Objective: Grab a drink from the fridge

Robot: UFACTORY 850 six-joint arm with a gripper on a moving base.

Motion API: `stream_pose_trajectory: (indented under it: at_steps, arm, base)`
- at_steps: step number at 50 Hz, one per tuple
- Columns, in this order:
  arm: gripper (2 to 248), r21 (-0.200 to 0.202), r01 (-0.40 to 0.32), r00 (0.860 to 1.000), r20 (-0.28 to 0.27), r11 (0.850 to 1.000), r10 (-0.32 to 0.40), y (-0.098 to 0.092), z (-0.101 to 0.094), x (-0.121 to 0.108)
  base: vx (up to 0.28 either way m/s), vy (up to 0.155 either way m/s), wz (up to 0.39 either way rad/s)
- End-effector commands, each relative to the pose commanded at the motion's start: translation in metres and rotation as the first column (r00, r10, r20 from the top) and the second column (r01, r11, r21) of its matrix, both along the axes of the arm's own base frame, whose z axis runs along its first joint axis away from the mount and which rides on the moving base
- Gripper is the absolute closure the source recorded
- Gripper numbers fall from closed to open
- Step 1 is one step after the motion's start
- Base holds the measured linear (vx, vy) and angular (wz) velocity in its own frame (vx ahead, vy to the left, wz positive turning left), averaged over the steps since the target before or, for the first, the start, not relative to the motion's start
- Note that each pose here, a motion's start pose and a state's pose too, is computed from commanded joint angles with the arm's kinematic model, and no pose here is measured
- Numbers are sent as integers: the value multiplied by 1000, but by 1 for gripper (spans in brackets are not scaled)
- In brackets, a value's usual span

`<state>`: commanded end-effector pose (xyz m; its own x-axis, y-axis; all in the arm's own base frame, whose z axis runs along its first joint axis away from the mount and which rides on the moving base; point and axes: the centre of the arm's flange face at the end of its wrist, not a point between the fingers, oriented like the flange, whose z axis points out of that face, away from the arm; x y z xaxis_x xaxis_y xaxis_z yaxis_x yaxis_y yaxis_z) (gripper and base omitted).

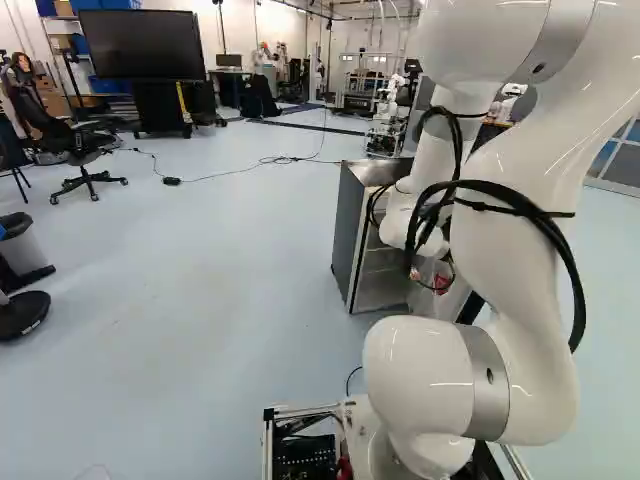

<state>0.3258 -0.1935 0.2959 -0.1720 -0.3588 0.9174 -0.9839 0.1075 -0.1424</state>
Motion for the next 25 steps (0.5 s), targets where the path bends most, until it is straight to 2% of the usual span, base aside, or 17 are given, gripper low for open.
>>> stream_pose_trajectory:
  at_steps: [25]
  arm:
    - [3,-15,102,994,46,995,-101,-53,-1,26]
  base:
    - [0,0,0]
